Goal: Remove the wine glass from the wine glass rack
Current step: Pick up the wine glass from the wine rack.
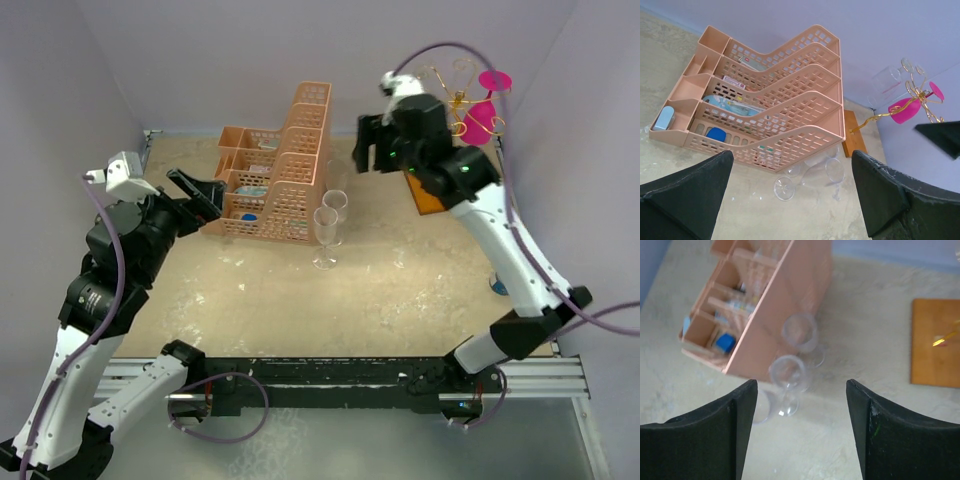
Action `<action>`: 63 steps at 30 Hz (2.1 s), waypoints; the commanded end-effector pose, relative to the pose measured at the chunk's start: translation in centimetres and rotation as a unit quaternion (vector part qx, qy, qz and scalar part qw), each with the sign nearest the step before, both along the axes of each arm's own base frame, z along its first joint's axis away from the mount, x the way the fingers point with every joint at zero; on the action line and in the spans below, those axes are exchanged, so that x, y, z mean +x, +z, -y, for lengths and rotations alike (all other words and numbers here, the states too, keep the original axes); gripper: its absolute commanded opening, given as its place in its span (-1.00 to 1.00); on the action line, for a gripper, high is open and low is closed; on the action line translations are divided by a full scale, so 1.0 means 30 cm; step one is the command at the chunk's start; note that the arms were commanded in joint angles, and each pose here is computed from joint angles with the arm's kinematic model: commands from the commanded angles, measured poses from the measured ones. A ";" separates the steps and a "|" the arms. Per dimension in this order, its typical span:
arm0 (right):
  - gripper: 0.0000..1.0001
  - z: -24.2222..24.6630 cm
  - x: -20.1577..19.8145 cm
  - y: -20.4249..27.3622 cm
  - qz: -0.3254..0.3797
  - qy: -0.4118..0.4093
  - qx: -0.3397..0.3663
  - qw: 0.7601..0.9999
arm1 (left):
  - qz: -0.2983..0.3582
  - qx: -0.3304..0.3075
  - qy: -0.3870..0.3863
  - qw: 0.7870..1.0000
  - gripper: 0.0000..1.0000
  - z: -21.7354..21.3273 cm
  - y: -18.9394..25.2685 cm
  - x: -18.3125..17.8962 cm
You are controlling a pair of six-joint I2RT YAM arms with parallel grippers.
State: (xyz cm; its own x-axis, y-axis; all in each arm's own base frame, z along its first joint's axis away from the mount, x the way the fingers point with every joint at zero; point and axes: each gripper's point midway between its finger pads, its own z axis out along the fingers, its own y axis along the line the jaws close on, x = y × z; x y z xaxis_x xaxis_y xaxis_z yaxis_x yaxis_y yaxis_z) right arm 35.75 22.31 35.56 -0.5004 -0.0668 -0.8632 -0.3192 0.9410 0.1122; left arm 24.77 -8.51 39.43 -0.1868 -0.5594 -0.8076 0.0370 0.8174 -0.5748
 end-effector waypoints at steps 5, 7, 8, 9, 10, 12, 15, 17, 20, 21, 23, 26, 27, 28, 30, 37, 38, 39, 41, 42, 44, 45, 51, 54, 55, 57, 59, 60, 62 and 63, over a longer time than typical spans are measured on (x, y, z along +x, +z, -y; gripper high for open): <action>0.62 0.371 0.090 0.428 0.200 -0.146 0.111 0.963 | 0.040 0.033 -0.011 0.999 0.98 -0.021 0.090 -0.035; 0.67 0.447 0.111 0.480 0.225 -0.175 0.118 0.951 | 0.041 0.043 -0.017 0.998 0.98 -0.020 0.089 -0.040; 0.69 0.486 0.123 0.506 0.238 -0.188 0.122 0.945 | 0.042 0.047 -0.020 0.998 0.98 -0.019 0.090 -0.042; 0.72 0.525 0.134 0.530 0.249 -0.198 0.126 0.940 | 0.044 0.051 -0.025 0.997 0.98 -0.015 0.091 -0.045; 0.74 0.559 0.146 0.551 0.260 -0.202 0.130 0.935 | 0.045 0.056 -0.030 0.997 0.98 -0.012 0.090 -0.048; 0.75 0.646 0.182 0.572 0.272 -0.207 0.139 0.929 | 0.045 0.063 -0.038 0.996 0.98 -0.005 0.085 -0.050; 0.75 0.734 0.253 0.557 0.270 -0.197 0.154 0.930 | 0.046 0.071 -0.053 0.995 0.98 0.009 0.081 -0.052; 0.74 0.791 0.293 0.552 0.272 -0.201 0.162 0.927 | 0.046 0.074 -0.060 0.994 0.98 0.018 0.077 -0.053; 0.73 0.852 0.339 0.549 0.281 -0.204 0.176 0.921 | 0.047 0.075 -0.067 0.994 0.98 0.029 0.074 -0.058; 0.70 0.870 0.359 0.538 0.278 -0.203 0.187 0.920 | 0.047 0.076 -0.069 0.994 0.98 0.032 0.072 -0.059; 0.61 0.903 0.393 0.511 0.265 -0.202 0.215 0.918 | 0.045 0.080 -0.072 0.993 0.98 0.037 0.062 -0.056; 0.44 0.936 0.432 0.457 0.237 -0.197 0.272 0.912 | 0.039 0.089 -0.074 0.993 0.98 0.044 0.047 -0.047; 0.37 0.938 0.440 0.451 0.231 -0.193 0.295 0.907 | 0.039 0.090 -0.074 0.992 0.98 0.047 0.046 -0.044; 0.35 0.937 0.448 0.439 0.224 -0.192 0.309 0.904 | 0.037 0.093 -0.074 0.992 0.98 0.049 0.042 -0.040; 0.32 0.933 0.460 0.421 0.214 -0.189 0.333 0.899 | 0.034 0.096 -0.077 0.992 0.98 0.057 0.033 -0.035; 0.28 0.975 0.484 0.393 0.195 -0.245 0.401 0.861 | 0.027 0.097 -0.090 0.991 0.98 0.084 0.008 -0.025; 0.28 0.978 0.481 0.392 0.191 -0.253 0.408 0.856 | 0.028 0.097 -0.090 0.991 0.98 0.084 0.010 -0.025; 0.29 0.982 0.477 0.387 0.186 -0.262 0.424 0.847 | 0.028 0.096 -0.089 0.991 0.98 0.084 0.012 -0.026; 0.28 0.988 0.474 0.380 0.190 -0.269 0.433 0.839 | 0.029 0.094 -0.089 0.991 0.98 0.083 0.013 -0.028; 0.28 0.987 0.479 0.368 0.186 -0.270 0.436 0.838 | 0.028 0.093 -0.089 0.991 0.98 0.084 0.012 -0.027; 0.26 0.983 0.498 0.340 0.170 -0.268 0.440 0.840 | 0.028 0.092 -0.091 0.991 0.98 0.087 0.012 -0.026; 0.25 0.980 0.508 0.331 0.164 -0.265 0.440 0.842 | 0.028 0.091 -0.091 0.991 0.98 0.089 0.012 -0.026; 0.14 0.970 0.548 0.261 0.136 -0.259 0.460 0.838 | 0.026 0.088 -0.091 0.992 0.98 0.090 0.009 -0.023; 0.05 0.970 0.548 0.251 0.136 -0.262 0.477 0.828 | 0.024 0.089 -0.090 0.992 0.98 0.091 0.005 -0.021; 0.03 0.972 0.546 0.254 0.139 -0.264 0.483 0.823 | 0.024 0.089 -0.090 0.992 0.98 0.091 0.004 -0.021; 0.01 0.975 0.547 0.247 0.141 -0.267 0.489 0.818 | 0.023 0.090 -0.090 0.992 0.98 0.091 0.001 -0.020; 0.01 0.979 0.555 0.239 0.140 -0.269 0.492 0.816 | 0.023 0.091 -0.089 0.992 0.98 0.089 0.000 -0.020; 0.01 0.981 0.560 0.236 0.140 -0.271 0.494 0.814 | 0.022 0.091 -0.089 0.992 0.98 0.089 0.000 -0.020; 0.00 0.987 0.571 0.229 0.139 -0.273 0.498 0.811 | 0.023 0.091 -0.089 0.992 0.98 0.089 0.001 -0.019; 0.00 0.986 0.576 0.224 0.137 -0.273 0.501 0.810 | 0.024 0.092 -0.088 0.992 0.98 0.088 0.001 -0.019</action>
State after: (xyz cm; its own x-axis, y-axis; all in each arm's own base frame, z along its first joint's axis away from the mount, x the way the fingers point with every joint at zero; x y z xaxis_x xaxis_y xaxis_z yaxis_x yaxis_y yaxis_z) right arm 52.97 -7.21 38.92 -0.0584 0.8988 -0.4344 0.0661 0.4377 0.8967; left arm 23.95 -10.92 38.35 -0.2661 -0.3566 -0.8955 0.1879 0.8920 -0.4111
